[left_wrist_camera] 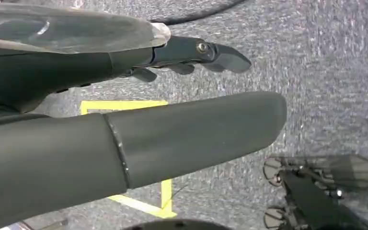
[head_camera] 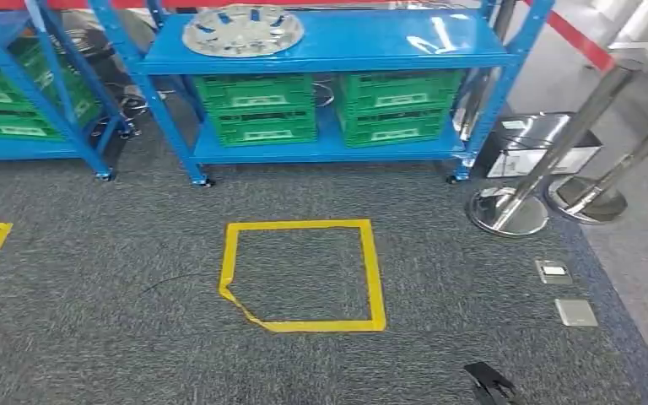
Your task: Take the parts from the cabinet and place them on the table.
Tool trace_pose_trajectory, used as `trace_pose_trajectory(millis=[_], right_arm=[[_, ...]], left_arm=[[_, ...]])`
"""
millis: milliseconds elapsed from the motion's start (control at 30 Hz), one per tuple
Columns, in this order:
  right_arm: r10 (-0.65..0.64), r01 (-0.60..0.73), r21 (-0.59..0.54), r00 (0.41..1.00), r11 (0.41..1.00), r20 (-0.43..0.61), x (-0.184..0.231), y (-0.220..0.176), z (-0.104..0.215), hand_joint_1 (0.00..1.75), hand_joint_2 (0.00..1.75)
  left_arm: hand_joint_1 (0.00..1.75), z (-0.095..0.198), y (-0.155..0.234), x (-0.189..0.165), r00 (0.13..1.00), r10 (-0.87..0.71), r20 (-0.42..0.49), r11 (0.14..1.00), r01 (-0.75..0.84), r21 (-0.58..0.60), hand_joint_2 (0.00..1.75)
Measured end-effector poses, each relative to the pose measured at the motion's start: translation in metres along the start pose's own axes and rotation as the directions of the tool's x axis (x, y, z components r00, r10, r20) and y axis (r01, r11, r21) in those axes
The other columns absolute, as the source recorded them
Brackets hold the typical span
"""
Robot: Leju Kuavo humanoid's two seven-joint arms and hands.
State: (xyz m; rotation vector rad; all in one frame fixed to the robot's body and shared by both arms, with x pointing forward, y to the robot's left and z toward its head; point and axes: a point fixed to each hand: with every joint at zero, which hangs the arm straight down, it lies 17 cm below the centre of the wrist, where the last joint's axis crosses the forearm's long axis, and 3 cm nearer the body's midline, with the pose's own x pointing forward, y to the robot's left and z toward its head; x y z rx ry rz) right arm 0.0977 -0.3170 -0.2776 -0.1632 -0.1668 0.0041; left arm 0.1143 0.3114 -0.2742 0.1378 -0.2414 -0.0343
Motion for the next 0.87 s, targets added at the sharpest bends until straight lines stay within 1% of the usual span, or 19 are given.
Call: trace_pose_trajectory(millis=[267, 467, 767, 800, 867], right_arm=[[0.000, 0.000, 0.000, 1.000, 1.000, 0.002, 0.0009, 0.0000, 0.0000, 0.00, 0.00], [-0.015, 0.015, -0.005, 1.000, 1.000, 0.003, 0.0009, -0.0006, -0.0001, 0.00, 0.00], [-0.017, 0.017, 0.003, 1.000, 1.000, -0.009, -0.0009, 0.0002, 0.0000, 0.00, 0.00], [-0.017, 0.017, 0.004, 1.000, 1.000, -0.011, -0.0012, 0.0004, 0.0001, 0.00, 0.00], [-0.020, 0.020, 0.008, 1.000, 1.000, -0.020, -0.0025, 0.0013, 0.0002, 0.00, 0.00]], left_arm=[[0.00, 0.0003, -0.0004, -0.0046, 1.000, -0.002, -0.007, 1.000, 0.002, 0.001, 0.00], [0.00, -0.0005, 0.0034, 0.0022, 1.000, -0.005, 0.003, 1.000, 0.004, 0.007, 0.00], [0.00, -0.0006, 0.0049, -0.0005, 1.000, -0.014, -0.003, 1.000, 0.014, 0.016, 0.00], [0.00, -0.0007, 0.0052, -0.0005, 1.000, -0.015, -0.003, 1.000, 0.015, 0.018, 1.75], [0.00, -0.0007, 0.0056, -0.0013, 1.000, -0.017, -0.006, 1.000, 0.018, 0.019, 1.75]])
